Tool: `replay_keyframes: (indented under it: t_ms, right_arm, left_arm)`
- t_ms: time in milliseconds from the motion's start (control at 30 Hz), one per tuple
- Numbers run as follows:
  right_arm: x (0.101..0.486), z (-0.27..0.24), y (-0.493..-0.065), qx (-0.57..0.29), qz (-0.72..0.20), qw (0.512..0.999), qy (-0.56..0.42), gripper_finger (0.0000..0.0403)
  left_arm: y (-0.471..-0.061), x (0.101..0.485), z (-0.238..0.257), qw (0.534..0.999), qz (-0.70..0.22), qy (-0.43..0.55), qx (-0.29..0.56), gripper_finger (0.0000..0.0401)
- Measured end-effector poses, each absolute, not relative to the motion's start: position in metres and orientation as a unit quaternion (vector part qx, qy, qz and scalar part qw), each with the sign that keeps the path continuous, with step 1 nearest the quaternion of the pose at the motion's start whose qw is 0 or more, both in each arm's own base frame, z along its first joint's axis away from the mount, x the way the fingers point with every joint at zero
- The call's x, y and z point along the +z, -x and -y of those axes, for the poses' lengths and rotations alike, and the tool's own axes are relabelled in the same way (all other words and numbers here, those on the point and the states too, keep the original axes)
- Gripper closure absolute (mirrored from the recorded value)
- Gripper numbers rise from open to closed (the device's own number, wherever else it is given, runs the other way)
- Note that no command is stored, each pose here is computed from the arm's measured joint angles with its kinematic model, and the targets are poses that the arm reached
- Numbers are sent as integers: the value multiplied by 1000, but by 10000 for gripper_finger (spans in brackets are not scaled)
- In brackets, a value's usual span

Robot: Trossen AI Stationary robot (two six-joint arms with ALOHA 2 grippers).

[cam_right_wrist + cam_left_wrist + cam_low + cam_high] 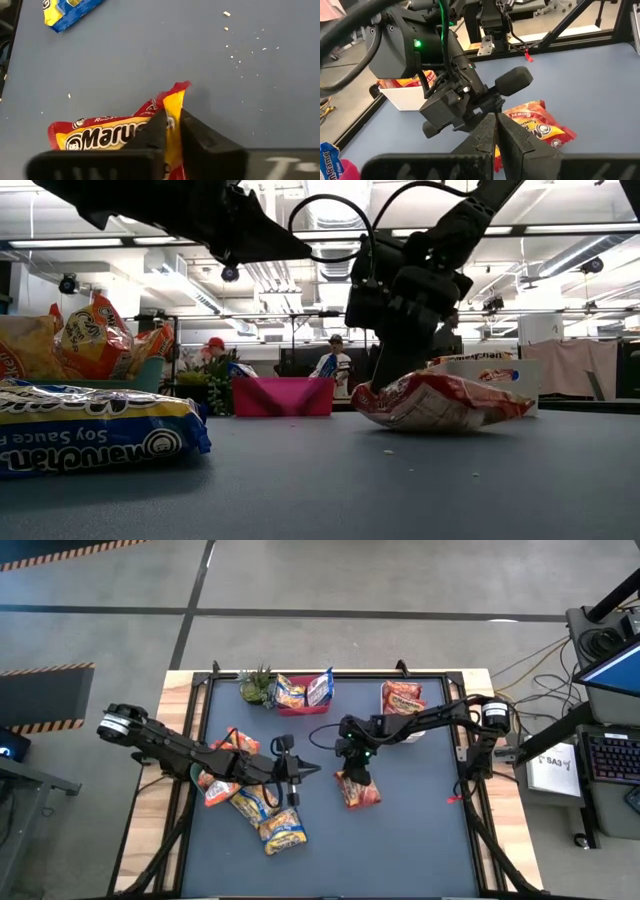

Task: Sort Maruchan noodles
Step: Put the red noodle pack into the white bin

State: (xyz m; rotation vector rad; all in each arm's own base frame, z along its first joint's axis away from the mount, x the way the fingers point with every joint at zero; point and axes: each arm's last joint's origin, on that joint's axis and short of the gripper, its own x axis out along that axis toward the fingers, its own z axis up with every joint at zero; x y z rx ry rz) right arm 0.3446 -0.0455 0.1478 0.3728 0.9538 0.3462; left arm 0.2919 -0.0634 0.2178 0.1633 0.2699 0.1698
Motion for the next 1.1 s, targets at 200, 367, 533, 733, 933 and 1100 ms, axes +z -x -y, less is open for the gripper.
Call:
replay_keyframes:
  t_ms: [200,367,533,733,933,1100]
  right_arm:
    - [151,46,-345,171,-450,861,-165,394]
    - [162,45,-343,167,-436,872,-146,394]
    - [189,42,-330,102,-435,892,-71,395]
    - [229,32,-310,3,-398,917,13,395]
    - [247,30,-282,-65,-421,897,-118,395]
    - [224,15,-253,-119,-446,852,-250,394]
  left_arm:
    - [-292,219,63,985,-130,-80,85,401]
    - [-292,219,63,985,-130,-80,85,401]
    - [-292,219,63,985,-130,-80,85,401]
    - [-292,219,63,985,-128,-81,85,401]
    - [-294,216,64,985,-131,-71,86,401]
    - [-309,193,65,984,-141,-55,93,401]
